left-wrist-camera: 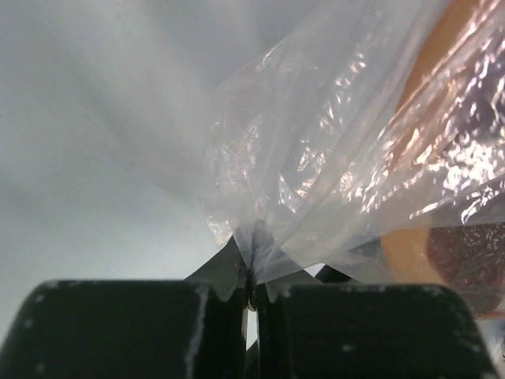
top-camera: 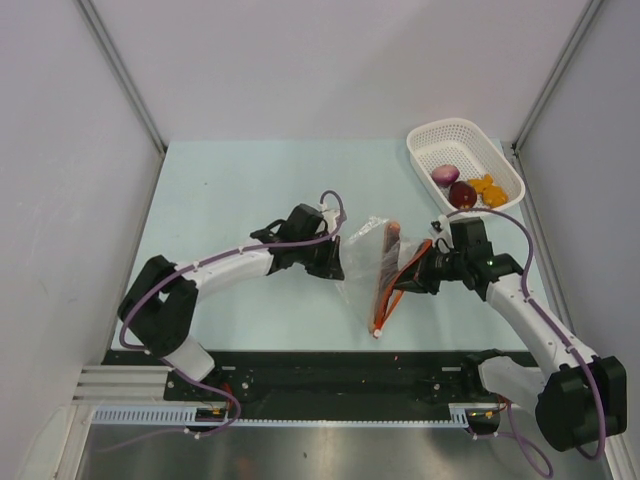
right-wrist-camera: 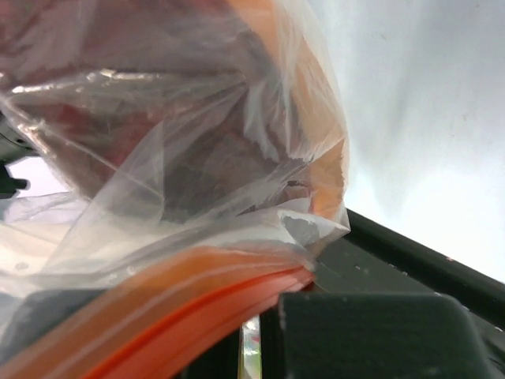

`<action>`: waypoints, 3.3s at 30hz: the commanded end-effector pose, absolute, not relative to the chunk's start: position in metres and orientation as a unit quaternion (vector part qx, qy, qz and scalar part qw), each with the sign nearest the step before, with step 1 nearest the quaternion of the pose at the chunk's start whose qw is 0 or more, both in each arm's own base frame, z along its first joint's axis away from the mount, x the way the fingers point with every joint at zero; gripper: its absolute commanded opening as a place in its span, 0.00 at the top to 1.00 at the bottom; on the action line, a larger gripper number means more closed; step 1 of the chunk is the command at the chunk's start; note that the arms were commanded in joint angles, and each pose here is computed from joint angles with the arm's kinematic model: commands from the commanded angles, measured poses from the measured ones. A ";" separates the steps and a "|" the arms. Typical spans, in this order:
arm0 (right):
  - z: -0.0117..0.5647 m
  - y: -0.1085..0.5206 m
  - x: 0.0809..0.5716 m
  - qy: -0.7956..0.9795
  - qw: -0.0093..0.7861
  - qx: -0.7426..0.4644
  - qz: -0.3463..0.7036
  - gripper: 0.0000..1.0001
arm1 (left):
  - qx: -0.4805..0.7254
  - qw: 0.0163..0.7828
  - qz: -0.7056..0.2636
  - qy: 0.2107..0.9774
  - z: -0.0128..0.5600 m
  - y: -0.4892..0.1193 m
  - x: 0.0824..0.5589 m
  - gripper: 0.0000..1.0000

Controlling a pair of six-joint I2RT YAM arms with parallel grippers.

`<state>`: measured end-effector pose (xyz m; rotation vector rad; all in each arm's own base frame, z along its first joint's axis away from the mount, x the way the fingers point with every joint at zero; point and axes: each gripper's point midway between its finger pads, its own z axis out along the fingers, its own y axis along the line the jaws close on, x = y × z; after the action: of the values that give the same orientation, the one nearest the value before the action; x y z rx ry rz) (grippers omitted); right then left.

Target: Open the zip-top bag and remove the fake food

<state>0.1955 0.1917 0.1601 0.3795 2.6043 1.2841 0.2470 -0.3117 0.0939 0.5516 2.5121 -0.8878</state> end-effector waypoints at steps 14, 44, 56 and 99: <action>0.149 0.223 0.225 0.885 0.096 0.074 0.450 1.00 | 0.216 0.349 -0.399 0.820 0.235 -0.301 0.239 0.25; 0.206 0.239 0.183 0.788 0.060 -0.120 0.601 1.00 | 0.361 0.193 -0.651 0.639 0.233 -0.331 0.230 0.33; 0.217 0.242 0.213 0.785 0.240 -0.027 0.570 0.42 | 0.233 0.232 -0.633 0.701 0.244 -0.325 0.241 1.00; 0.179 0.241 0.198 0.812 0.245 -0.086 0.522 0.55 | 0.101 0.320 -0.534 0.776 0.236 -0.292 0.257 1.00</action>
<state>0.1973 0.2386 0.1811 -0.1696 2.1888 1.4546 0.2497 -0.2886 0.1978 0.2296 2.2225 -1.3400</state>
